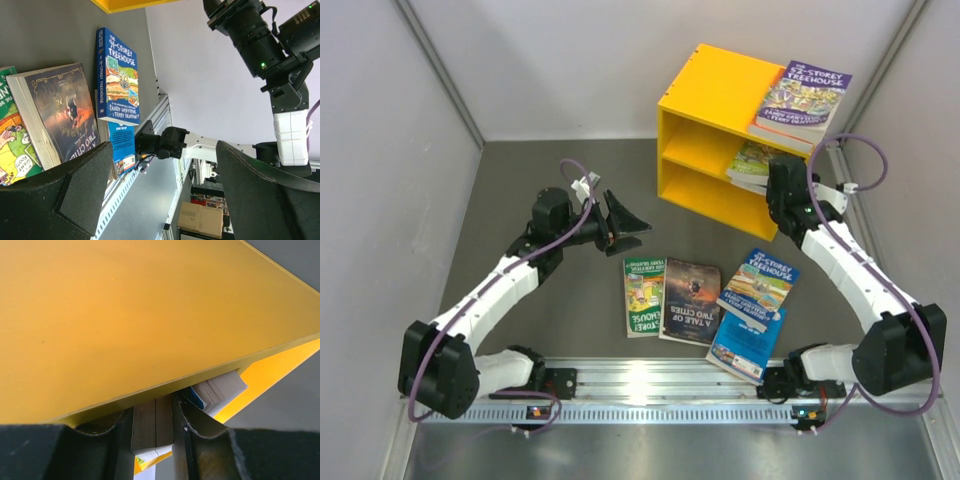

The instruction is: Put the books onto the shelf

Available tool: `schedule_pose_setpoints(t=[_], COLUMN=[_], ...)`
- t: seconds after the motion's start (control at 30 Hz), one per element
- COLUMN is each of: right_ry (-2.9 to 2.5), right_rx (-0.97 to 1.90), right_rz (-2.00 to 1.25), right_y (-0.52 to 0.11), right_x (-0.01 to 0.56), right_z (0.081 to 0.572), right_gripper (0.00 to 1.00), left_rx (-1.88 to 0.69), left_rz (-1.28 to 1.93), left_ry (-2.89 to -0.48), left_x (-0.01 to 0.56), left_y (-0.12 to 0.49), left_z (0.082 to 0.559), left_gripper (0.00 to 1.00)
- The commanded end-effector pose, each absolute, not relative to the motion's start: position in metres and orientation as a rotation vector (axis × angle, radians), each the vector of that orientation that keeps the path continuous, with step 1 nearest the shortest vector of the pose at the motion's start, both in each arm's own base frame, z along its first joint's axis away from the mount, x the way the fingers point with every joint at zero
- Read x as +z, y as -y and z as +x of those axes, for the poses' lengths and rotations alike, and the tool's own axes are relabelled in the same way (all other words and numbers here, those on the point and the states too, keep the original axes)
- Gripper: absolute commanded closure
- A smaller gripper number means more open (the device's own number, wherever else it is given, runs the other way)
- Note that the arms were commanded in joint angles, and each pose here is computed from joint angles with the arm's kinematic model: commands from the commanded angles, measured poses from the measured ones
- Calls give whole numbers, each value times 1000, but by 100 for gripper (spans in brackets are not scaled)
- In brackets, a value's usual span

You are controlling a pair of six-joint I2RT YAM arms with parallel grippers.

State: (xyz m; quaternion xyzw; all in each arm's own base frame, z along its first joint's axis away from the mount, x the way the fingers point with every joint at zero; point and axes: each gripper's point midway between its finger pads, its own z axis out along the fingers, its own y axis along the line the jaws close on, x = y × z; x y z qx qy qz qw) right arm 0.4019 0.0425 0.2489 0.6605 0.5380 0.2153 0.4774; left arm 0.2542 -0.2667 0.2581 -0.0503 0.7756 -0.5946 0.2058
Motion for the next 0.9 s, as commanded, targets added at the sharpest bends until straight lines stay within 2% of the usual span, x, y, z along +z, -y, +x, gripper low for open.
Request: schedule_pose_setpoints(t=[0.0,0.03,0.07,0.13,0.17,0.2,0.3,0.37,0.87], right_ry=[-1278,-1293,-1287,-1294,-1284,-1287,-1282,-1280,-1332], right_rx=[349,358,372,366,379,369,376,391,465], right_rz=[1630,1637,1651,1670,1675,1684,1696,1697,1617], right_y=[-10,-12,-11,-9,-8,-5,-1,1,19], right_x=[237,233,232,222,224,219,217,220,230], right_z=[400,399,397,391,388,385,377,374,333], right_gripper=[98,94,81,65,43,34,16,9,0], left_rx=[-1666,-1662,-1652,-1641,-1636,-1634,-1621,-1612,-1541], left_rz=[-81,-78,-85,-90,-93,-94,-110,-120,-196], left_ry=[-2138,-2134,-2136,-2144,-2145,-2145,-2149,-2149,-2198], left_x=[263,265,264,263,262,262,261,260,248], left_y=[263,262,260,258,257,256,253,251,243], left_z=[247,247,249,248,249,249,249,249,246], left_gripper=[12,12,12,12,12,12,12,12,10])
